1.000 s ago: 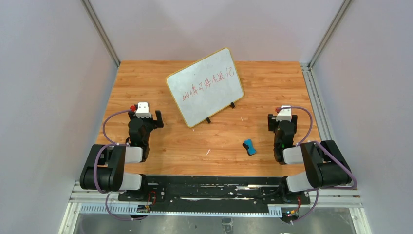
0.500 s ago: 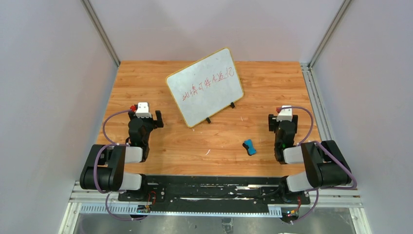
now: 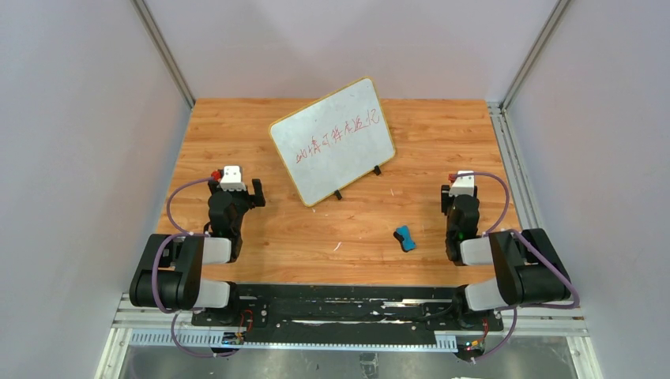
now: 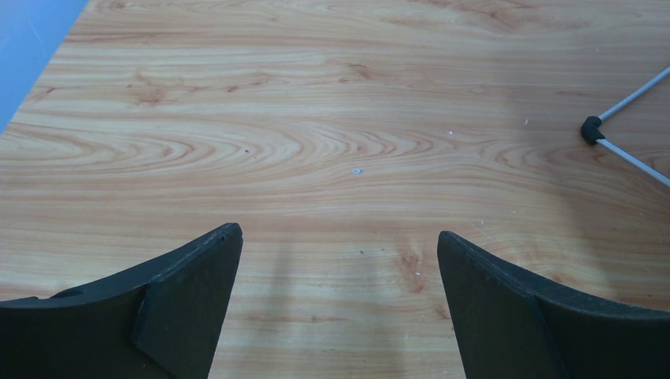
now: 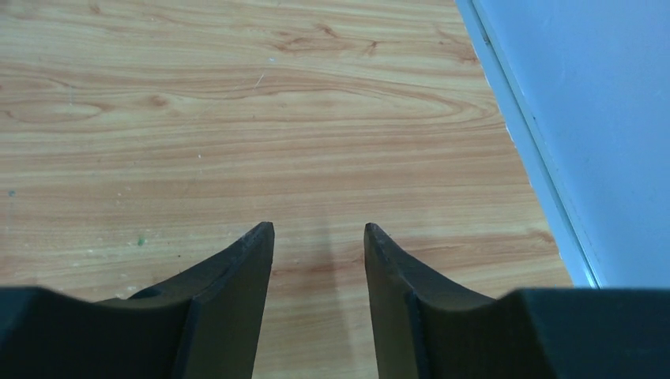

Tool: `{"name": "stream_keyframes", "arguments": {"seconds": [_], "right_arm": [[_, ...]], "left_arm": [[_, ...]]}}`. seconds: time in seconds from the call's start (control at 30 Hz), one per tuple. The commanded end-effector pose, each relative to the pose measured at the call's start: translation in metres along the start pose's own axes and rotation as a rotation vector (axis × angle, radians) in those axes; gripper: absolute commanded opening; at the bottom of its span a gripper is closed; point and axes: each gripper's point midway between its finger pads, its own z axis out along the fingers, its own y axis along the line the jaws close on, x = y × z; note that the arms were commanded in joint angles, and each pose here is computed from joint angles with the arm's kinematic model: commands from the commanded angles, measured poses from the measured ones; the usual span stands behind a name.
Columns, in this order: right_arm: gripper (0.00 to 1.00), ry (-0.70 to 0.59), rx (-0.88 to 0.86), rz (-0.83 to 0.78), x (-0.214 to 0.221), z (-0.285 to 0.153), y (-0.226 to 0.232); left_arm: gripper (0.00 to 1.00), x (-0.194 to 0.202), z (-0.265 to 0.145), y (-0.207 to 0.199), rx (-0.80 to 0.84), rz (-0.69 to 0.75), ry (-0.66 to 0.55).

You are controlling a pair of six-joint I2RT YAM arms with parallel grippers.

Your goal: Erase the whiteboard

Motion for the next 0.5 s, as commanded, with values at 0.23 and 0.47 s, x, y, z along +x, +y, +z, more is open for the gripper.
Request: {"name": "stream_keyframes", "arguments": {"seconds": [0.23, 0.47], "right_arm": [[0.30, 0.235, -0.016, 0.127, -0.068, -0.019, -0.007], [0.09, 0.541, -0.256, 0.137, -0.075, -0.072, 0.020]], "left_arm": [[0.98, -0.013, 0.003, -0.001, 0.004, 0.012, -0.046], [0.98, -0.014, 0.003, -0.003, 0.018, 0.021, -0.050]]}}
